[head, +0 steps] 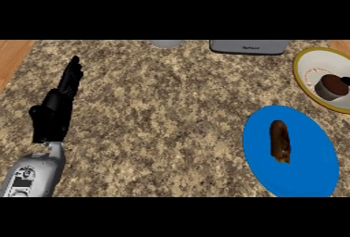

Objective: Pick the cupcake from the plate and place it in the bowl

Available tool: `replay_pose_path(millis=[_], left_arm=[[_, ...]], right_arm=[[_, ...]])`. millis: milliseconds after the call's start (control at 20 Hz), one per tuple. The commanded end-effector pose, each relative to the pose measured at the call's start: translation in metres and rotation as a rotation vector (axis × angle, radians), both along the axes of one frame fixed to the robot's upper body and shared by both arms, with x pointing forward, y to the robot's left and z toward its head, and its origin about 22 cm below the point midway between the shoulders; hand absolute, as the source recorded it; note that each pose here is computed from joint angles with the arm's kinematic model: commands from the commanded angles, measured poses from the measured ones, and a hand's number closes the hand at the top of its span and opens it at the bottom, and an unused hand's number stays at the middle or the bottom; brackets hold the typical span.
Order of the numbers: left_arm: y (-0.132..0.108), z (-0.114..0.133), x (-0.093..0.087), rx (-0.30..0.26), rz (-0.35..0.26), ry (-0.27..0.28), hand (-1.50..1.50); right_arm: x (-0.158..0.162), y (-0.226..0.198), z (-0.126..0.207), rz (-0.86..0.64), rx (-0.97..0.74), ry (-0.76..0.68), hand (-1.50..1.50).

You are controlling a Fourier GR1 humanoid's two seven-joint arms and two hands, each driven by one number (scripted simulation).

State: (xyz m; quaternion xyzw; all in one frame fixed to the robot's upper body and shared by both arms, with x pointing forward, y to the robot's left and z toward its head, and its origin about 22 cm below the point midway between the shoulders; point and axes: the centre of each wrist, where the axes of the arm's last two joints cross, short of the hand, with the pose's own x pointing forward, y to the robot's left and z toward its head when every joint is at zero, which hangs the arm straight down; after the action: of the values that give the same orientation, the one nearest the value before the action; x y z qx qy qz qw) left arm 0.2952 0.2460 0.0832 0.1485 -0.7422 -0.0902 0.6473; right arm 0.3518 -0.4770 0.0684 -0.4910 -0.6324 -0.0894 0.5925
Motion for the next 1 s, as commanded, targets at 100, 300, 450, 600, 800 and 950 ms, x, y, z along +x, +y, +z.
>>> replay_pose_path(millis=[100,300,450,600,800,950], left_arm=[[0.011,0.007,0.006,0.020,0.037,0.001,0.00],[0.007,-0.007,-0.003,-0.001,0.048,0.024,0.00],[0.009,-0.004,0.001,-0.001,0.058,0.022,0.00],[0.004,-0.010,-0.005,0.010,0.052,0.015,0.00],[0.020,-0.007,-0.018,0.004,0.044,0.020,0.00],[0.023,-0.007,-0.005,0.010,0.047,0.019,0.00]], right_arm=[[-0.034,-0.036,-0.002,0.028,0.110,-0.095,-1.50],[-0.065,-0.049,-0.031,0.089,0.151,-0.159,-1.50],[-0.072,-0.056,-0.028,0.153,0.179,-0.180,-1.50],[-0.088,-0.059,-0.044,0.192,0.168,-0.146,-1.50],[-0.099,-0.060,-0.054,0.262,0.175,-0.151,-1.50],[-0.106,-0.055,-0.068,0.253,0.163,-0.145,-1.50]])
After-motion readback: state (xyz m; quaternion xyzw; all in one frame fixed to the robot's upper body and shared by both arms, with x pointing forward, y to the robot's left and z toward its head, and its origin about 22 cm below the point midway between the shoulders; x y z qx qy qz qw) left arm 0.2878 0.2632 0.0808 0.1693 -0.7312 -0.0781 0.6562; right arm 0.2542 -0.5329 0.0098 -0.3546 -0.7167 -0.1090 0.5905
